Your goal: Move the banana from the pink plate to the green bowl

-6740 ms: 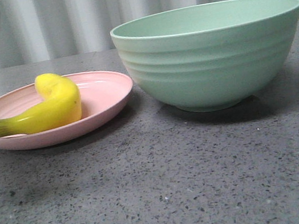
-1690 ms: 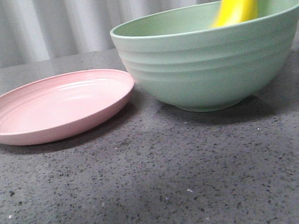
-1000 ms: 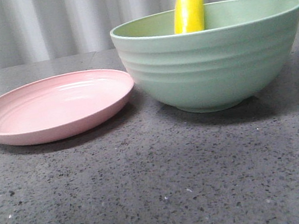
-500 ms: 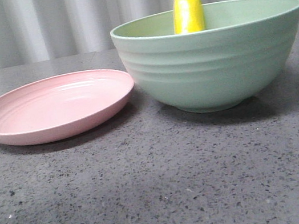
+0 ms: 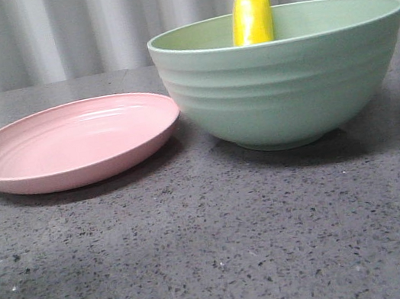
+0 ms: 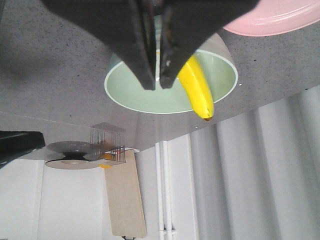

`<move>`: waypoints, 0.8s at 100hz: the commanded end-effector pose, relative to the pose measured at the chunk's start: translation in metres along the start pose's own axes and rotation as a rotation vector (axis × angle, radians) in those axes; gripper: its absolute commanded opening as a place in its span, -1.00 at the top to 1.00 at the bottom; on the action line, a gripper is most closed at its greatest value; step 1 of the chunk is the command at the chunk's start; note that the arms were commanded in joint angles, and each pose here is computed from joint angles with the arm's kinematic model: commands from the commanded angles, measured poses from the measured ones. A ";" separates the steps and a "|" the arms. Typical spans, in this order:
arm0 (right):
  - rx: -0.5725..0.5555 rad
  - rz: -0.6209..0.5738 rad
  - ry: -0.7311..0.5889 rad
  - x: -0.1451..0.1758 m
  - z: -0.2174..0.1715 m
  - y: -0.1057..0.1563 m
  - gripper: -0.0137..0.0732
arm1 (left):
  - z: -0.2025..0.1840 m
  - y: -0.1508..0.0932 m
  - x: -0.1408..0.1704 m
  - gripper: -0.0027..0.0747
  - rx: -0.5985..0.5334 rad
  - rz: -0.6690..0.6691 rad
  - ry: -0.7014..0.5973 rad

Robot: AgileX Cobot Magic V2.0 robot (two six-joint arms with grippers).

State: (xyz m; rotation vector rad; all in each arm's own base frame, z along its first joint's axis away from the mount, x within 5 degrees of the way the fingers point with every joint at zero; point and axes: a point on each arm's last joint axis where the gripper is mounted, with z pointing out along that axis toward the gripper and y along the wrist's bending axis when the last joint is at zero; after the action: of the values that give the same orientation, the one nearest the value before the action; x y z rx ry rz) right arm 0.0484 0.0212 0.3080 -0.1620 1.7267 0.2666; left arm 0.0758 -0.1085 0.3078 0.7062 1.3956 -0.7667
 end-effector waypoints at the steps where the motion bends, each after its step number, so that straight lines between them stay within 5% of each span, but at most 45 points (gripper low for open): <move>1: 0.018 -0.026 -0.147 -0.007 -0.014 0.001 0.84 | -0.001 0.003 -0.009 0.98 -0.034 -0.040 -0.119; 21: 0.010 -0.048 -0.282 0.003 -0.040 0.005 0.84 | -0.003 0.005 0.003 0.98 -0.047 -0.057 -0.109; 80: 0.010 -0.046 -0.267 0.004 -0.037 0.004 0.84 | -0.003 0.005 0.001 0.98 -0.052 -0.056 -0.134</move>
State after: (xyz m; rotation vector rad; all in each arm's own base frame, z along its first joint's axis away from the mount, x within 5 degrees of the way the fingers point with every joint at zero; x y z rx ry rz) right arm 0.0152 0.0183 0.2968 -0.1683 1.5620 0.2579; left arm 0.0770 -0.1043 0.2903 0.6327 1.4015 -0.7869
